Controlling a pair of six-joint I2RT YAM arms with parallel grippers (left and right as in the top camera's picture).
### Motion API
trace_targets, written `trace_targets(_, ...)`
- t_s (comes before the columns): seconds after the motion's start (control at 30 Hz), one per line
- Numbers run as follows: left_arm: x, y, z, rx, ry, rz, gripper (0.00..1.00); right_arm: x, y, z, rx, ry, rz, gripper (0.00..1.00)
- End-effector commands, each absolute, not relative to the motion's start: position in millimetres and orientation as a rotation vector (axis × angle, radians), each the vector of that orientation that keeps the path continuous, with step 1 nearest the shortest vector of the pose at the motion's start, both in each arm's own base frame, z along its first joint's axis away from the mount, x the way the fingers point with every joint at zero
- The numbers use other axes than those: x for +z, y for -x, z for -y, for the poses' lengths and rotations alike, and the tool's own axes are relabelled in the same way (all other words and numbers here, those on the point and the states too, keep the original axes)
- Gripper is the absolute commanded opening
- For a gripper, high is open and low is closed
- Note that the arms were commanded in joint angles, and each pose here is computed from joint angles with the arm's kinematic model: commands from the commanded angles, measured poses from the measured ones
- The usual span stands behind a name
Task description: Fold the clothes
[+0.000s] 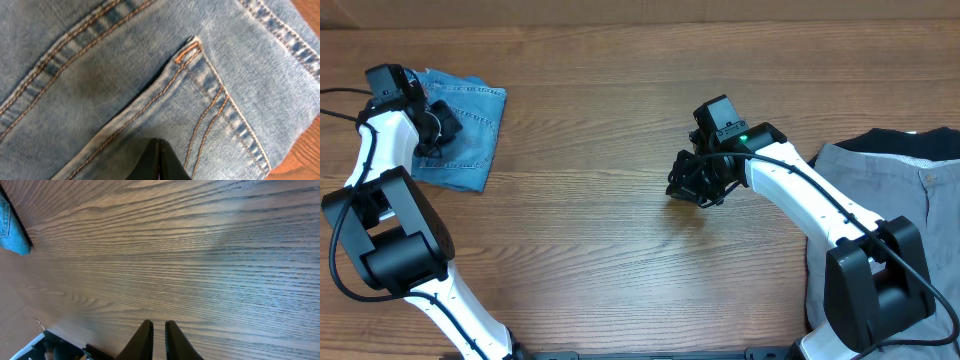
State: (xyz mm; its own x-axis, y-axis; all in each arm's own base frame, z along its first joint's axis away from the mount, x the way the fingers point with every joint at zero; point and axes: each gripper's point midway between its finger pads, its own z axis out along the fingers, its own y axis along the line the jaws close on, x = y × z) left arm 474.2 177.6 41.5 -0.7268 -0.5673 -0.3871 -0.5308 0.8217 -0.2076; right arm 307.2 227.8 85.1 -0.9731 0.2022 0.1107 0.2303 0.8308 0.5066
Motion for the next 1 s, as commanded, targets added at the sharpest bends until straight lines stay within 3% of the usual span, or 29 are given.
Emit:
trace_targets(0.0, 32.1, -474.6, -175.8, -0.129, 0.831, -2.573, 0.04, 93.1, -311.1, -229.2, -0.847, 0.349, 2.975, 0.13)
trace_targets(0.43, 9.8, -485.5, -186.0, -0.087, 0.836, -2.548, 0.04, 92.8, -310.2, -228.7, -0.842, 0.351, 2.972, 0.13)
trace_targets(0.87, 31.3, -520.2, -175.4, -0.285, 0.856, -2.387, 0.04, 91.4, -305.6, -226.7, -0.820, 0.357, 2.958, 0.12)
trace_targets(0.97, 54.9, -528.3, -167.0, -0.357, 0.761, -2.377, 0.16, 91.2, -304.8, -226.3, -0.816, 0.359, 2.956, 0.13)
